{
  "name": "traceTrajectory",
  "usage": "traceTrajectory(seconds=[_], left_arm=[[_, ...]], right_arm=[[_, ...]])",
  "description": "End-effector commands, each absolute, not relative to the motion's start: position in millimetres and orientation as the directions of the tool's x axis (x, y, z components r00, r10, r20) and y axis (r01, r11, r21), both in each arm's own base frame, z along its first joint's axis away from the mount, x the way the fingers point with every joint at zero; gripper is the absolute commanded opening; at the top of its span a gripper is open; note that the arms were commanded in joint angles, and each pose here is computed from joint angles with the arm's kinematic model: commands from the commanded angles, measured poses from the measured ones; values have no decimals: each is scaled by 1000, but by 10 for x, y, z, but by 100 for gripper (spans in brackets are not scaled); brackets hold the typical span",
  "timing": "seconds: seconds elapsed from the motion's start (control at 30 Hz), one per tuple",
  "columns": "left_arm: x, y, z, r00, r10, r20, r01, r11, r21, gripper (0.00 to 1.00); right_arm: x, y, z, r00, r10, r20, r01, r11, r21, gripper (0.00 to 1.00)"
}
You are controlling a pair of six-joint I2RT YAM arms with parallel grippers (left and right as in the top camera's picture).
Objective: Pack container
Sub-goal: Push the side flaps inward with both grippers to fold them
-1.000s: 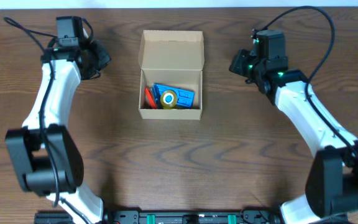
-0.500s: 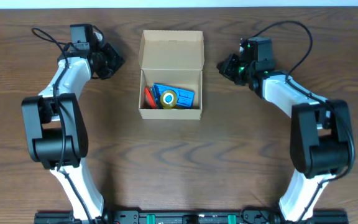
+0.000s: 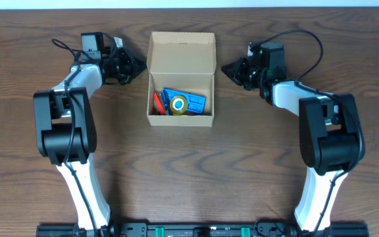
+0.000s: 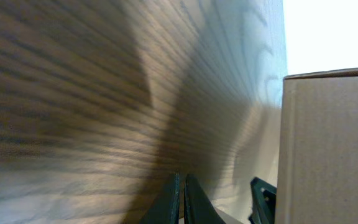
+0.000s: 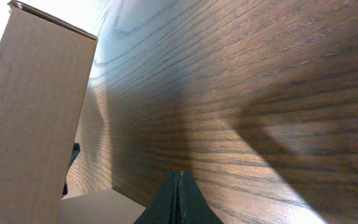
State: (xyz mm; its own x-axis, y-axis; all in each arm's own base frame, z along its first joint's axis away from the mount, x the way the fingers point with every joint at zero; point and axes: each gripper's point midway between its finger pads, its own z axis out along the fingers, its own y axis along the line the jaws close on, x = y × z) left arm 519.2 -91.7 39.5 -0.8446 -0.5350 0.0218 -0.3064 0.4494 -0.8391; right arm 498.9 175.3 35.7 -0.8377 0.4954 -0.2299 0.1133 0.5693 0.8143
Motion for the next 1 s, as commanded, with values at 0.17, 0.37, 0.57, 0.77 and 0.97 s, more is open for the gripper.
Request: traceTrajectory(seconds=[0.17, 0.37, 0.57, 0.77, 0.97], left_arm=[[5179, -1086, 514, -887, -457, 64, -248, 354, -902, 5], [5192, -1146, 647, -905, -423, 46, -194, 314, -929, 5], [5162, -1201, 758, -925, -378, 30, -144, 277, -950, 6], [5133, -1270, 963, -951, -307, -39, -32, 221, -975, 5], [5103, -1288, 1025, -958, -281, -51, -5, 197, -980, 5]], right_arm=[[4999, 2026, 468, -850, 457, -263, 38, 549, 835, 1], [5055, 2098, 577, -835, 452, -313, -21, 542, 840, 1], [5122, 2166, 793, -814, 434, -386, -131, 509, 850, 1], [5079, 2291, 917, -812, 382, -440, -228, 486, 844, 1], [5066, 2444, 1064, -805, 338, -488, -307, 467, 829, 1]])
